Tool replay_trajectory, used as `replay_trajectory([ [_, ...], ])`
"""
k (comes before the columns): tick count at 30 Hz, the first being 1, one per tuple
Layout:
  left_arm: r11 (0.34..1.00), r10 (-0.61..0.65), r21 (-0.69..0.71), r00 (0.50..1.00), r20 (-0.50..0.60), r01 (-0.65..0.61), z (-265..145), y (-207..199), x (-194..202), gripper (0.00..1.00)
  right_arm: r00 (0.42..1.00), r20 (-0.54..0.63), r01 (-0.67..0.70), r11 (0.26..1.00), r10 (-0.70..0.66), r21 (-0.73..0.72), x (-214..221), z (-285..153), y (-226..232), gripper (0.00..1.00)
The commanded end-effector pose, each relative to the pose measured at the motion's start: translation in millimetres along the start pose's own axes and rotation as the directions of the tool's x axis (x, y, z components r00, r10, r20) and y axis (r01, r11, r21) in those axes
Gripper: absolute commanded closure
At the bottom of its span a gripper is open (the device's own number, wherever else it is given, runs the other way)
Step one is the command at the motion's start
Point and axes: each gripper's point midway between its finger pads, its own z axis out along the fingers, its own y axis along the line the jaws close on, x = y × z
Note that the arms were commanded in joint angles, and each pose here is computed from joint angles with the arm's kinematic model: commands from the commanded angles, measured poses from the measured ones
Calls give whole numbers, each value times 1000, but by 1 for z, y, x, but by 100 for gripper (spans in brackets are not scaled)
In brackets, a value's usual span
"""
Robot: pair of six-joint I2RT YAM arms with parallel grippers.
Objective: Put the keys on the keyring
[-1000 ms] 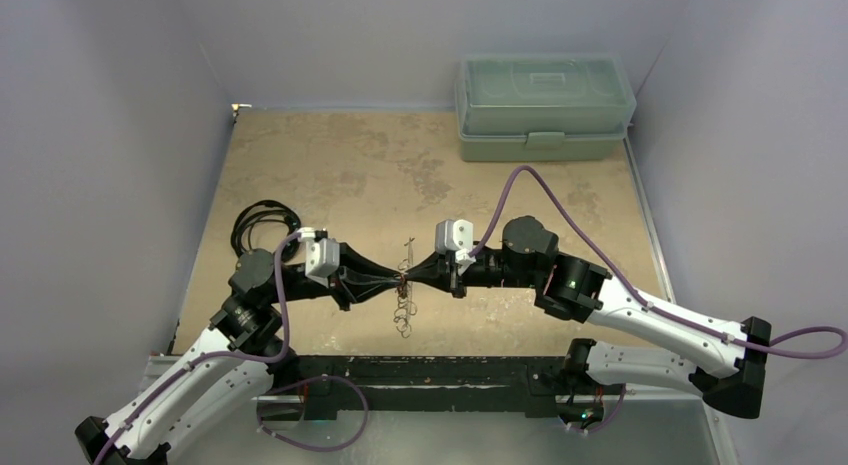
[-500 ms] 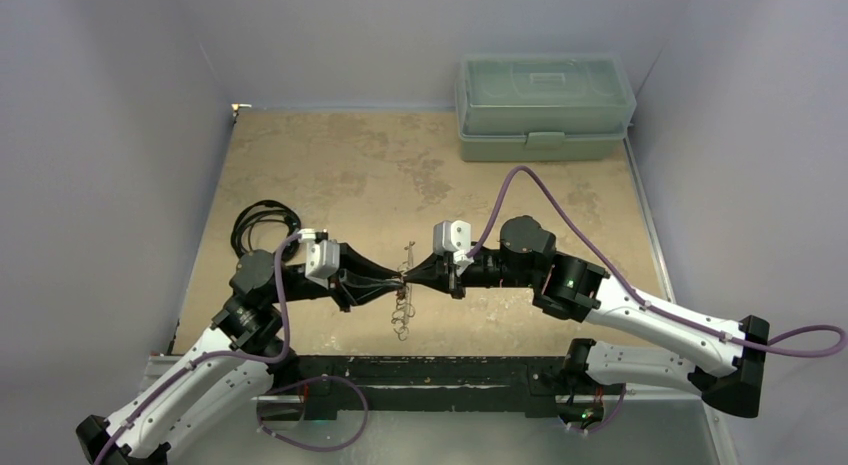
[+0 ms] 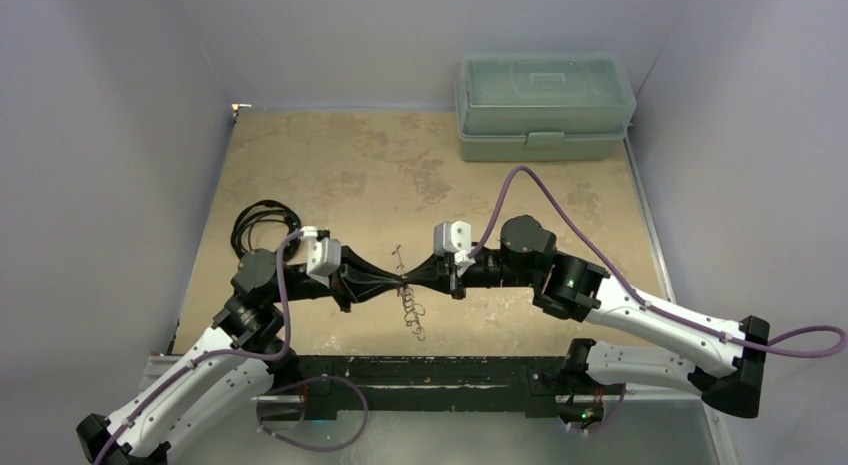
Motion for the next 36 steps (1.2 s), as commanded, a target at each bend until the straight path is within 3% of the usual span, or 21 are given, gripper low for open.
replay_trajectory([
  [1,999,34,35,999,32,-35,0,-7,-9,100,989,134,68,998,-68,5,-46,-6,-1,100],
  [6,997,75,24,996,39,-76,-4,-9,-13,100,989,131,65,998,-67,16,-44,-6,-3,100],
  [11,995,100,-24,995,16,-100,-5,0,-12,100,994,82,66,996,-70,52,-35,-8,-9,74],
  [18,994,100,-34,995,6,-99,-5,3,-10,100,996,-3,89,993,-89,72,-30,-14,-15,61],
  [26,995,89,-39,996,-5,-89,-4,6,-6,100,988,-118,102,995,-103,-16,-16,-8,-8,61],
  [36,996,79,-38,997,-10,-79,-3,6,-4,100,983,-148,94,992,-105,-78,-14,4,-5,67],
])
